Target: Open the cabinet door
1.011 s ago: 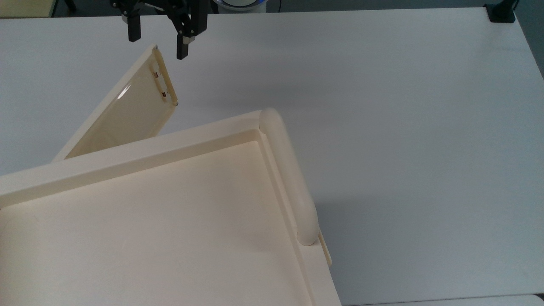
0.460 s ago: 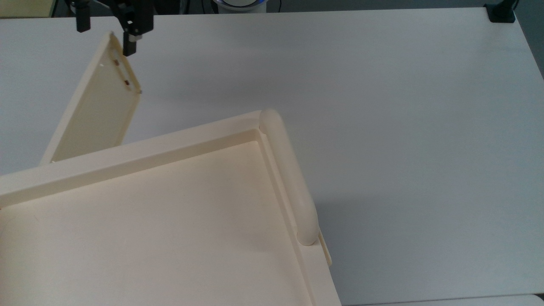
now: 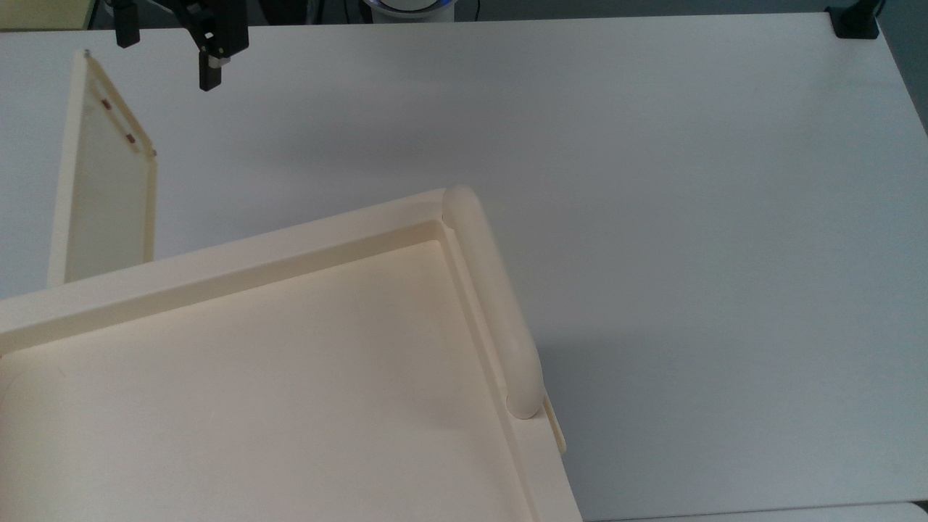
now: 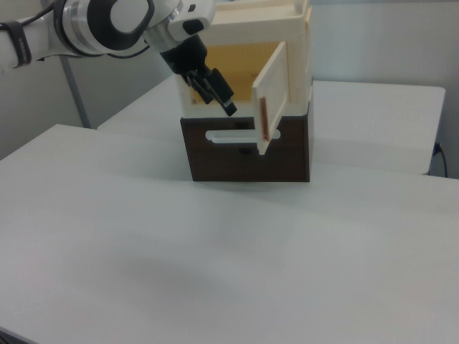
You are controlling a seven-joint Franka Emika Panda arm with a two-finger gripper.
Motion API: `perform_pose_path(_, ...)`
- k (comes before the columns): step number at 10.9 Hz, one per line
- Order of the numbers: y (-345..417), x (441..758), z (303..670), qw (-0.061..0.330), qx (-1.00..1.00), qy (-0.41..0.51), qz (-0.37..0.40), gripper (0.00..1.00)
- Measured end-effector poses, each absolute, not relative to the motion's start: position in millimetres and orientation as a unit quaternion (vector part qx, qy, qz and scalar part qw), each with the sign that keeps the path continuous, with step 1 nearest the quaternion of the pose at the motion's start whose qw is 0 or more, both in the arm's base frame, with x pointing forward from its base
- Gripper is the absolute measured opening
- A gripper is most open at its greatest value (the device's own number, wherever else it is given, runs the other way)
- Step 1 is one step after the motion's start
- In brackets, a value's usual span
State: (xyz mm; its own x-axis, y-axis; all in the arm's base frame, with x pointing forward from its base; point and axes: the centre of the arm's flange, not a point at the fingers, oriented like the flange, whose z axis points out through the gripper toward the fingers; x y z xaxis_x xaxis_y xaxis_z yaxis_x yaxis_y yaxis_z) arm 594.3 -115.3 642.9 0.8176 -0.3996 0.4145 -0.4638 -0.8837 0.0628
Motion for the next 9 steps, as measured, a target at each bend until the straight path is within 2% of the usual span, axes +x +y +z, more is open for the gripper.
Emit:
perform_pose_path(4,-79,584,623,0.08,0.971,-0.199,0.106,1.0)
perform_pose_path(9,20,555,627,0.026,0.992,-0.107,0.059,1.0)
